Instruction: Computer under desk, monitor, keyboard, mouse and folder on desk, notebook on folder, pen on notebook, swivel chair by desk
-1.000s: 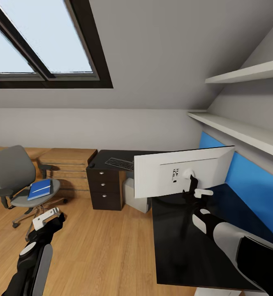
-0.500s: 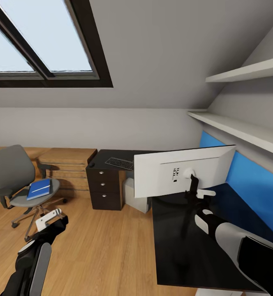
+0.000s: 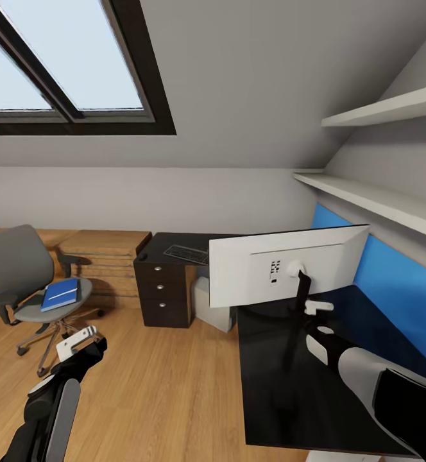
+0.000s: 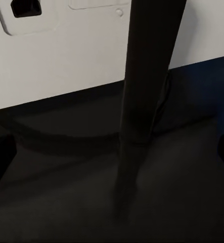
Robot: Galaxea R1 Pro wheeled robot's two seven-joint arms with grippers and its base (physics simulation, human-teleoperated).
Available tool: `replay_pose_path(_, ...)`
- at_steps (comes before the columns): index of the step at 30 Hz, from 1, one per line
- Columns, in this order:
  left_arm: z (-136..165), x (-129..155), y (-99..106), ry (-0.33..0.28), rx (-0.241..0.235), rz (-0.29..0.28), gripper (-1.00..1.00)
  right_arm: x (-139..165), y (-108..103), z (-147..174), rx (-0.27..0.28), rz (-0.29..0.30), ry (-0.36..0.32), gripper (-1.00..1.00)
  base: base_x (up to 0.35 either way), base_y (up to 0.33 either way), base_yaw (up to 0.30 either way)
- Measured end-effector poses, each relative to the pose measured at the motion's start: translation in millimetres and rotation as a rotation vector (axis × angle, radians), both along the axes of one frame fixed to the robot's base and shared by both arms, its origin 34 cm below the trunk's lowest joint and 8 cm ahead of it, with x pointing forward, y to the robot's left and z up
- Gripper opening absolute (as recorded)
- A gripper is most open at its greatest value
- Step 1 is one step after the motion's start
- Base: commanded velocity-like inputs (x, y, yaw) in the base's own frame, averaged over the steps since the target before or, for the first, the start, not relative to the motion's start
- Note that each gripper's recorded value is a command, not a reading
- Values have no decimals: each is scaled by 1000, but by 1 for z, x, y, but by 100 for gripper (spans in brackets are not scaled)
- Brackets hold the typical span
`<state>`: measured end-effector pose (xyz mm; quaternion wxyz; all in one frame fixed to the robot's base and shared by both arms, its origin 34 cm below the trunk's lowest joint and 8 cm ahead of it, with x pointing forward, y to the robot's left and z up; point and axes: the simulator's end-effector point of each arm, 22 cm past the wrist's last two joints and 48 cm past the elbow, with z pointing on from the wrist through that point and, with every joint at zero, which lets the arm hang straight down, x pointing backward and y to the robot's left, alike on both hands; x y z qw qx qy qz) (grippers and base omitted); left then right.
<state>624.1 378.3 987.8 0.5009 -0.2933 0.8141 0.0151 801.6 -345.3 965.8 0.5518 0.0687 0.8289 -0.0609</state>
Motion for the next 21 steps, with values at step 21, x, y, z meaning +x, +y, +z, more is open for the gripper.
replay_pose_path(21,0,0,1,2,4,-1,100,4,-4,14,10,-23,-69,100,47,-31,0)
